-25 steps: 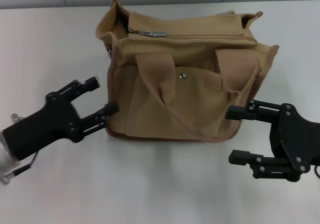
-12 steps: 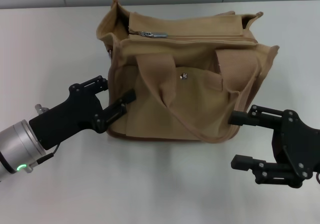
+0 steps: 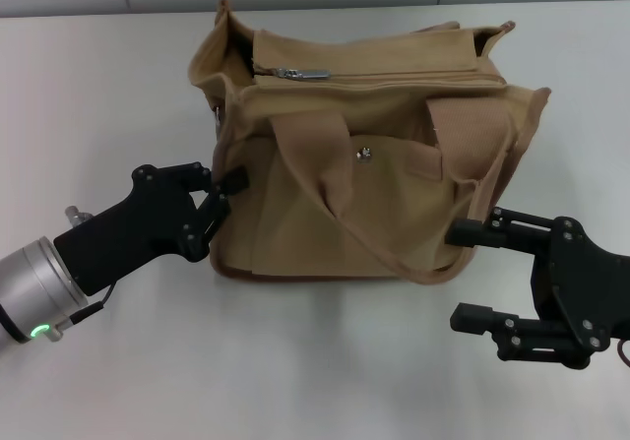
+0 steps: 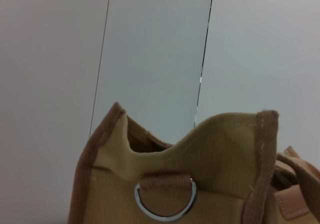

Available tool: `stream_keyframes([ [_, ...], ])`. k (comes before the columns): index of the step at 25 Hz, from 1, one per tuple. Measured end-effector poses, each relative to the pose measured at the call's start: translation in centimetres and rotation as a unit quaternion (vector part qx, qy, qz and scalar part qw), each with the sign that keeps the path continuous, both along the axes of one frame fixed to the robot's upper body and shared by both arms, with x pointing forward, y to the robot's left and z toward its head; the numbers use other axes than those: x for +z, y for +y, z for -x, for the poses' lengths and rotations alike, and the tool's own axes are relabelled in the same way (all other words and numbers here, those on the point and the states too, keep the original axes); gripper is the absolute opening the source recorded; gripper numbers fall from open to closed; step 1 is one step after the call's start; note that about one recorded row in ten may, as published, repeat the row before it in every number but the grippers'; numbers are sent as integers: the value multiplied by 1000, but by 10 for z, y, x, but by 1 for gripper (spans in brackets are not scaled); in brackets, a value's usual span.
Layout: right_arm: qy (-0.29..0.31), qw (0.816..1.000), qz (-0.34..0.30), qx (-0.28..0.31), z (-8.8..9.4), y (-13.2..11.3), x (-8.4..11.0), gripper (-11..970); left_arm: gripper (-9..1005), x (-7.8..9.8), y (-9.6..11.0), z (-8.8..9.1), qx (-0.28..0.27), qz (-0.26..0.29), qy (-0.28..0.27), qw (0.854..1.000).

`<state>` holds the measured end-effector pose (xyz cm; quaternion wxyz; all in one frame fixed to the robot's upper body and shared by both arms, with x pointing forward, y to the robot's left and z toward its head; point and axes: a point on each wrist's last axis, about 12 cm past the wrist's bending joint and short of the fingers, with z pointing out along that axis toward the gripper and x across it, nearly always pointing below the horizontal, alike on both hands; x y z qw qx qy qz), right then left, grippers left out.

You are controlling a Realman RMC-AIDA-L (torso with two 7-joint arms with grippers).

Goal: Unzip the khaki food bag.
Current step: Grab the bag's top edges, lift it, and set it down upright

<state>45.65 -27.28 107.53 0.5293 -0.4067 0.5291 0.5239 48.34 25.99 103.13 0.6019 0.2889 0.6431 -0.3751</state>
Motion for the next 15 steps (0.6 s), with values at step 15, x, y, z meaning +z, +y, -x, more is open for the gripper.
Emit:
stream_keyframes([
  [15,7,1000,-13,-2,0,5,-1,728,56,24,17,-7,5,17,-74,997],
])
